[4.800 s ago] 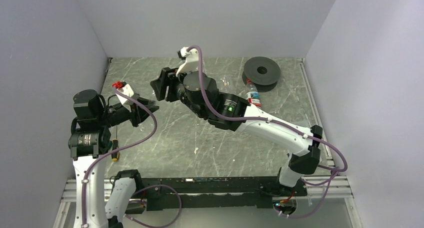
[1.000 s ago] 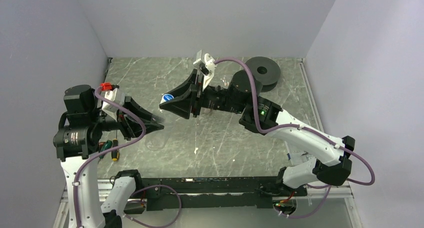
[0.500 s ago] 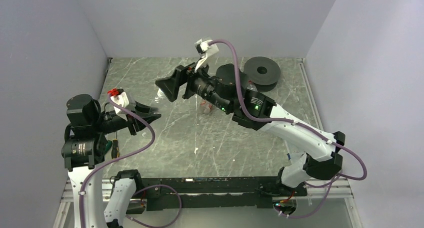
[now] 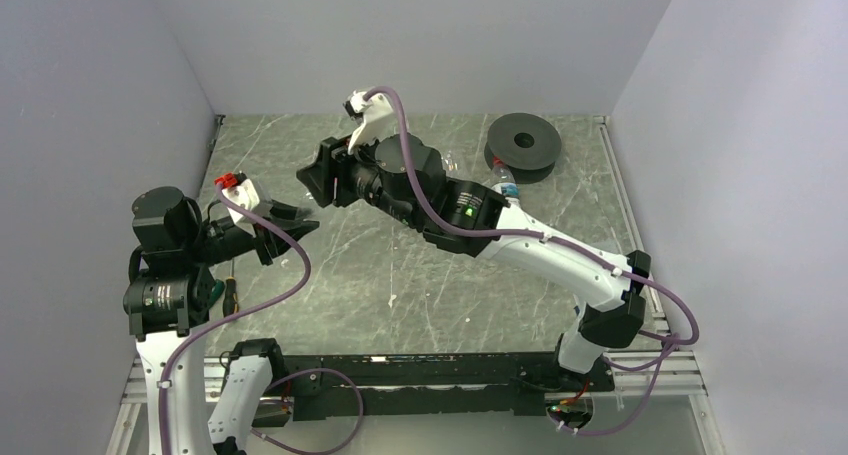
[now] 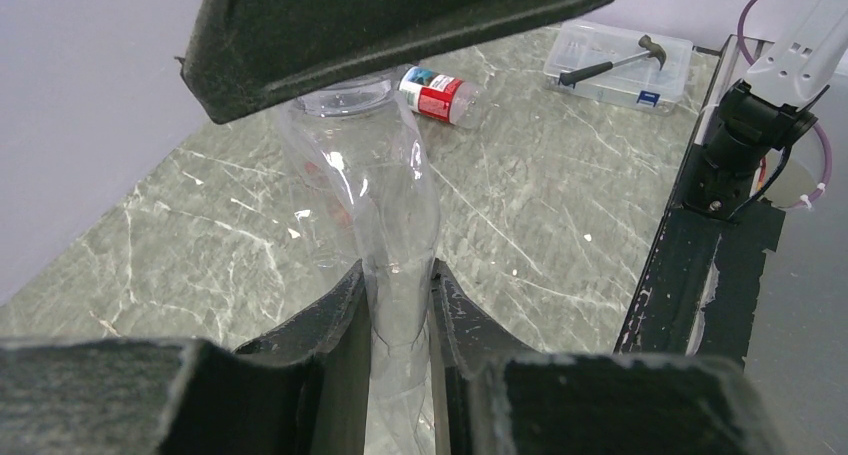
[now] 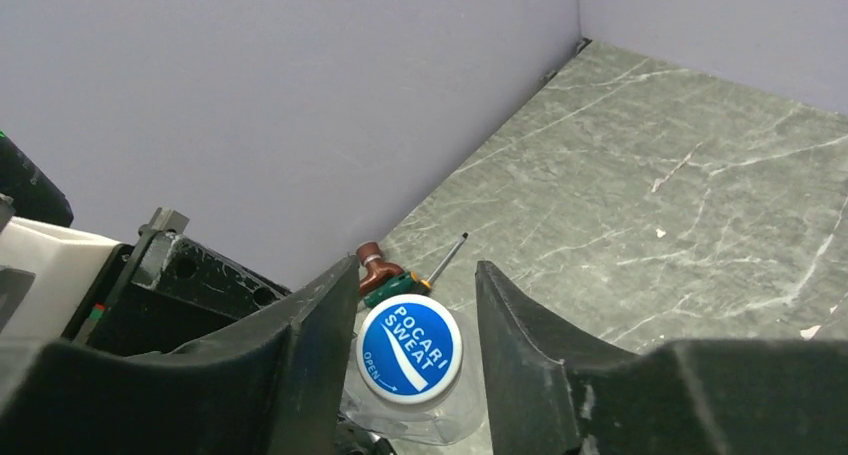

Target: Unscrew the bottle caps

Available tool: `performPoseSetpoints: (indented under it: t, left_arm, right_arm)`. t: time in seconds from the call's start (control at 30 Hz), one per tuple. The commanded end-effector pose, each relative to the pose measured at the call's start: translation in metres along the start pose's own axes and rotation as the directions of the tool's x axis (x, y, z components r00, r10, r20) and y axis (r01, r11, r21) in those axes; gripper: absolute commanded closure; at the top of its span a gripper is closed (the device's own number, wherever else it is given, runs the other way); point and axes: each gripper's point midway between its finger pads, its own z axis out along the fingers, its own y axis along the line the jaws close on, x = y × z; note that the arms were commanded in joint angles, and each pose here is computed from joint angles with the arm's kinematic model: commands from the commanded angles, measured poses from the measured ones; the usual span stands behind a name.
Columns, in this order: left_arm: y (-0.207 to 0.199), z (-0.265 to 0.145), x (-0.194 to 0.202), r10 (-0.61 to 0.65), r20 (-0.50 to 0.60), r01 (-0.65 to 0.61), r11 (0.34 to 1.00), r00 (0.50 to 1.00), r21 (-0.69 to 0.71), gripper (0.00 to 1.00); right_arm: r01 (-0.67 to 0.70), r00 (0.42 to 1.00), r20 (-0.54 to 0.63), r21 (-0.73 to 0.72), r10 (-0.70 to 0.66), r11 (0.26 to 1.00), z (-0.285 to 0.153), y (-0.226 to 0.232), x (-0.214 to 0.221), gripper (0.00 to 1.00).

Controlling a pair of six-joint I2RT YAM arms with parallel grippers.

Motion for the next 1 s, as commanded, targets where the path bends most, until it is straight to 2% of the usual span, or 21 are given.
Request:
performPoseSetpoints:
  t: [0.0,0.17,0.33,0.47,0.57,0.7,0.83,0.93,0.97]
  left_arm:
    - [0.001,-0.001,-0.009,0.032,0.02,-0.032,0.999,0.999,-0.006,1.0]
    - [-0.003,-0.001,-0.012,0.027,0.028,-0.027,0.999,0.999,0.018,1.0]
    - [-0.022,-0.001,-0.018,0.007,0.058,-0.014,0.992,0.998,0.122,1.0]
    - [-0.049,-0.006,-0.032,-0.029,0.096,0.003,0.964,0.995,0.266,1.0]
    - [-0.063,-0.011,-0.043,-0.075,0.107,0.033,0.935,0.991,0.354,1.0]
    - [-0.081,-0.02,-0.057,-0.127,0.111,0.063,0.886,0.986,0.459,1.0]
    - [-0.089,-0.025,-0.065,-0.143,0.118,0.067,0.869,0.983,0.49,1.0]
    - [-0.089,-0.025,-0.065,-0.151,0.119,0.074,0.869,0.981,0.49,1.0]
    - [-0.088,-0.024,-0.064,-0.149,0.118,0.074,0.872,0.982,0.484,1.0]
  right_arm:
    - [-0.03,0.996,0.083,-0.02,0.032,0.999,-0.009,0.011,-0.036,0.56]
    - [-0.023,0.996,0.087,-0.023,0.025,0.999,-0.01,0.011,-0.037,0.77]
    - [0.015,0.995,0.098,-0.073,-0.008,0.997,-0.018,0.017,-0.044,1.0]
    - [0.086,0.989,0.139,-0.283,-0.047,0.955,-0.045,0.045,-0.055,1.0]
    - [0.156,0.985,0.147,-0.518,-0.092,0.841,-0.079,0.077,-0.047,1.0]
    - [0.2,0.98,0.159,-0.696,-0.123,0.69,-0.116,0.097,-0.04,1.0]
    - [0.193,0.981,0.138,-0.774,-0.135,0.604,-0.129,0.102,-0.033,0.98]
    - [0.185,0.982,0.129,-0.767,-0.135,0.614,-0.127,0.1,-0.032,0.93]
    - [0.183,0.983,0.129,-0.753,-0.131,0.633,-0.124,0.097,-0.032,0.85]
